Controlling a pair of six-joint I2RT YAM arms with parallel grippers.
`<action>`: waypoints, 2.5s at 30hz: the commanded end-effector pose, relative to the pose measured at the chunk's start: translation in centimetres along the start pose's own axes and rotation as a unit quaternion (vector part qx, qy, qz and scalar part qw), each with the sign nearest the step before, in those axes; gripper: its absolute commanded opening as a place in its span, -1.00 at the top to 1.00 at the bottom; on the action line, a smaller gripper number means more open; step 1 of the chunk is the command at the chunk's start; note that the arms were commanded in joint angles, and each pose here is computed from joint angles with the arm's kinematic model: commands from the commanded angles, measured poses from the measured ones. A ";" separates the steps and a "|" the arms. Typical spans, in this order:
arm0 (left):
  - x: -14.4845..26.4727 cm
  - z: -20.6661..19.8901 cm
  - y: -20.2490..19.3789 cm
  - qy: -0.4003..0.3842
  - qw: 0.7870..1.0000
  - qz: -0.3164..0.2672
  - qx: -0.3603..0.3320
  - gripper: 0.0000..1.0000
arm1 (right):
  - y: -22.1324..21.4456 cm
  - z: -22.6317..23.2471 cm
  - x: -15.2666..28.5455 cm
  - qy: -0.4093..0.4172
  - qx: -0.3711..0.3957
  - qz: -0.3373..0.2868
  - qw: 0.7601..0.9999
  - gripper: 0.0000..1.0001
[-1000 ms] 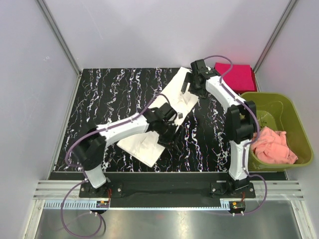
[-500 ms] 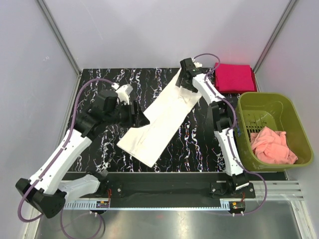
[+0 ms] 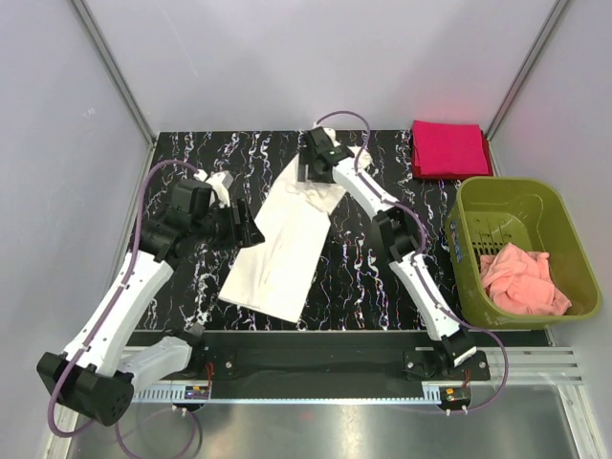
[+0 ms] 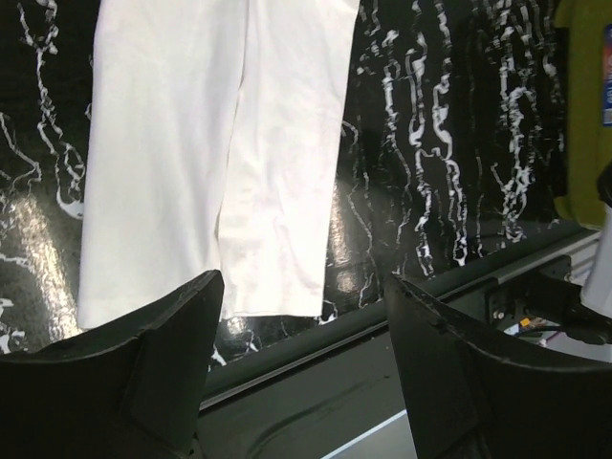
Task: Fold and stack the t-shirts
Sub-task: Fold the tshirt
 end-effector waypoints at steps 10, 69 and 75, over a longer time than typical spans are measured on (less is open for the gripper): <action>-7.0 3.1 -0.1 0.043 0.998 0.050 0.019 -0.45 | 10.2 5.8 11.2 0.130 -0.003 -0.126 0.983 -0.88; -15.4 -2.9 5.7 -0.033 0.997 0.055 0.036 0.18 | 5.3 -3.0 8.6 0.104 -0.033 0.035 0.993 -0.23; -24.0 -0.2 11.0 -0.037 0.998 0.014 0.039 0.67 | 4.2 -2.8 7.8 0.109 -0.053 0.056 0.991 0.83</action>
Point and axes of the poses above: each gripper's point midway between its finger pads, its own x axis back along the fingers, its own z axis along the line the jaws close on, y = z × x, the point moved 2 cm from there along x, back along the fingers, and after that the axes turned 9 degrees about -x, right-handed, at the moved point
